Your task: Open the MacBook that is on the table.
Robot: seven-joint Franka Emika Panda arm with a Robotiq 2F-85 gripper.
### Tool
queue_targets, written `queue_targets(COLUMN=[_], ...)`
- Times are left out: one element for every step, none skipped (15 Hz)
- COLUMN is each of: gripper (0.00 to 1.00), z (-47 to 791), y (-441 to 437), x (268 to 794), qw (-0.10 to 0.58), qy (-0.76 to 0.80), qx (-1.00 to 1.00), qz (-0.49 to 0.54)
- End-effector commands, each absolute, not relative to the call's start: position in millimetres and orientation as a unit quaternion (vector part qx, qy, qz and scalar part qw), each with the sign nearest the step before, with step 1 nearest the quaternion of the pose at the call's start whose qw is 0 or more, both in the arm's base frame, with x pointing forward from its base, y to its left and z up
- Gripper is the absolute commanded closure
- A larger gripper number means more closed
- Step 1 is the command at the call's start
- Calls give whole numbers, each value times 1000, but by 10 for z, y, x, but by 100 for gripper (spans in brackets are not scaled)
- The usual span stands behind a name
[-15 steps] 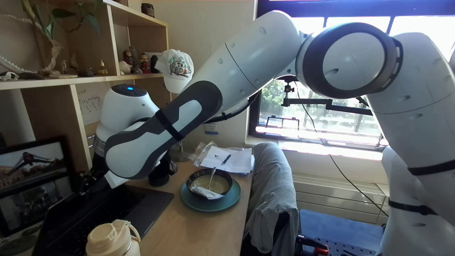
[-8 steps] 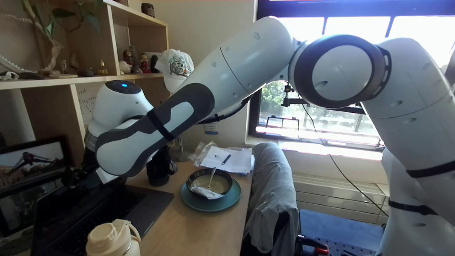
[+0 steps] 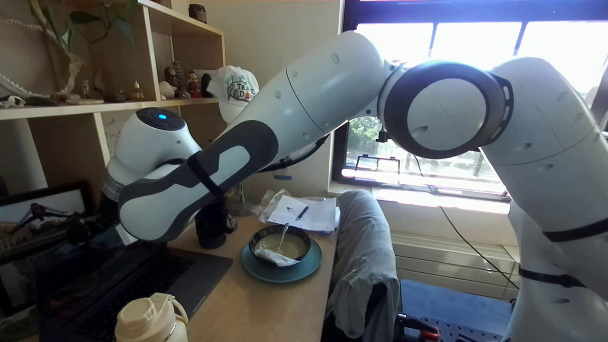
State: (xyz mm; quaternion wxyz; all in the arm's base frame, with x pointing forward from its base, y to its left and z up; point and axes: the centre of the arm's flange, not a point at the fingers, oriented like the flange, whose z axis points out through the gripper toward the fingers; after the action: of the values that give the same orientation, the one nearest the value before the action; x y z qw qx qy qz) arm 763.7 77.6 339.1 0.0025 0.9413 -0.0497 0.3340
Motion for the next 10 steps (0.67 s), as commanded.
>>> queue_targets(gripper=[0,0,0,0,0,0,0,0,0,0], z=[3540,3548,3559,3570,3591,3615,3656,3691,3756,3806], y=[888,891,892,908,916,920,920,923,911,906], x=[7743,7731,7715,7690,7662,7638,7584,7537,7461,7404], qw=[0,-1,-2,-4,-5,-6,-6,-8,-5,-6], qy=[-38,-36,-38,-40,-39,-39,-43,-42,-45,-47], qx=[926,924,922,920,918,916,918,918,923,924], qz=[376,380,386,390,395,400,395,394,383,378])
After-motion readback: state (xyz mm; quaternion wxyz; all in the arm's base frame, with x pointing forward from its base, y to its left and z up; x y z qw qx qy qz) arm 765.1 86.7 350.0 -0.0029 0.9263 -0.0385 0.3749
